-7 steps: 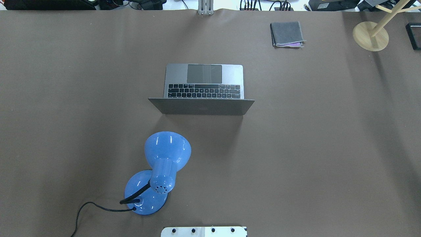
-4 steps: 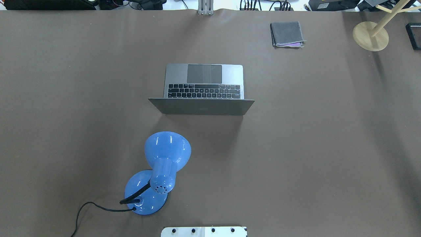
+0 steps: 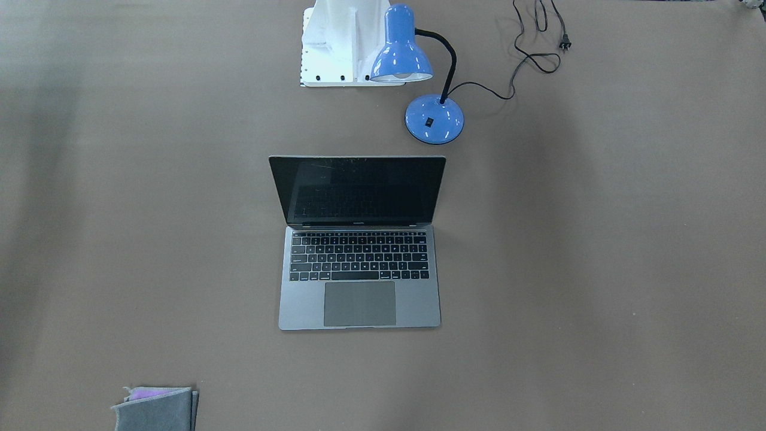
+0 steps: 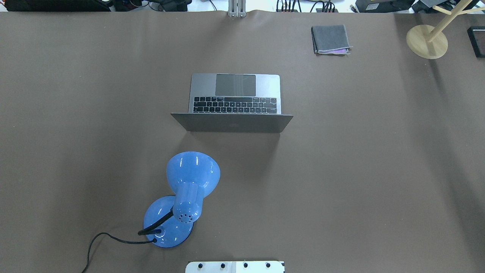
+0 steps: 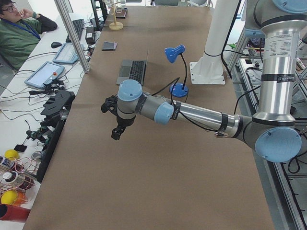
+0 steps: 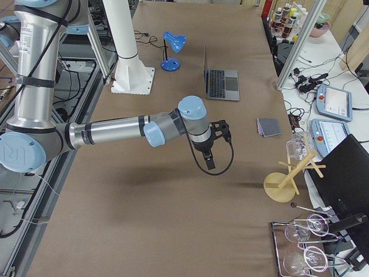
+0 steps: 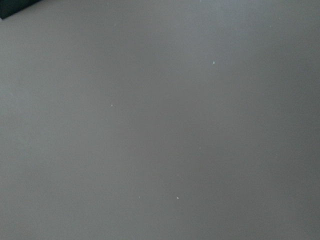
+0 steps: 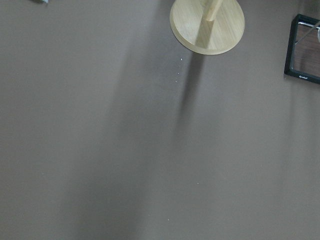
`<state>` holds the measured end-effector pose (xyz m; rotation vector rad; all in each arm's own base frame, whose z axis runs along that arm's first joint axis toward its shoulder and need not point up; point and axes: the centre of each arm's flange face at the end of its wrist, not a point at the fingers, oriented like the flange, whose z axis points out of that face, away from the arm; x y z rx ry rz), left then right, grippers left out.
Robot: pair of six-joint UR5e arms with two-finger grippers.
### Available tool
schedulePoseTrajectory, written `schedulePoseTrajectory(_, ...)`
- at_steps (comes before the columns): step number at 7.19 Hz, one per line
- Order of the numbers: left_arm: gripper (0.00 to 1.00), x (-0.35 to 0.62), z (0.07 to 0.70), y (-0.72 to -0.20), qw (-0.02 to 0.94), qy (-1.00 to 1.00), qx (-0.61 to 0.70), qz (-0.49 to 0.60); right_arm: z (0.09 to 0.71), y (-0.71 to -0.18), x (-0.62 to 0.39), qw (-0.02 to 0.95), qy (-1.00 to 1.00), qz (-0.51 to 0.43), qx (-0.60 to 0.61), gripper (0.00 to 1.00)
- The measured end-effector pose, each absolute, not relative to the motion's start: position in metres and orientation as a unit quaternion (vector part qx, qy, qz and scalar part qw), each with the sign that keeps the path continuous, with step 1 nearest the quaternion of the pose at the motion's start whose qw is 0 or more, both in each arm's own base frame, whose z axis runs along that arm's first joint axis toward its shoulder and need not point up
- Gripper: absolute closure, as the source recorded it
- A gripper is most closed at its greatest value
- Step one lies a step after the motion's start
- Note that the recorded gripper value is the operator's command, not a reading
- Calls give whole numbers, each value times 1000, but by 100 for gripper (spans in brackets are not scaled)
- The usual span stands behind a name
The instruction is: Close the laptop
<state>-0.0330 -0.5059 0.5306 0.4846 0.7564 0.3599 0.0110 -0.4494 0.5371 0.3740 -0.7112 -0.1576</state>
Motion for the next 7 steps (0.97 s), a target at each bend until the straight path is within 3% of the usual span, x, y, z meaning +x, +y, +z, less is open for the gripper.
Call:
schedulePoseTrajectory(4, 2, -11, 526, -514, 858, 390, 271, 196, 528, -447, -17, 896, -400, -81, 172, 3)
schedulePoseTrajectory(7, 2, 76, 494, -519, 839, 456, 238, 179, 494, -438, -88, 863, -478, -42, 154, 14)
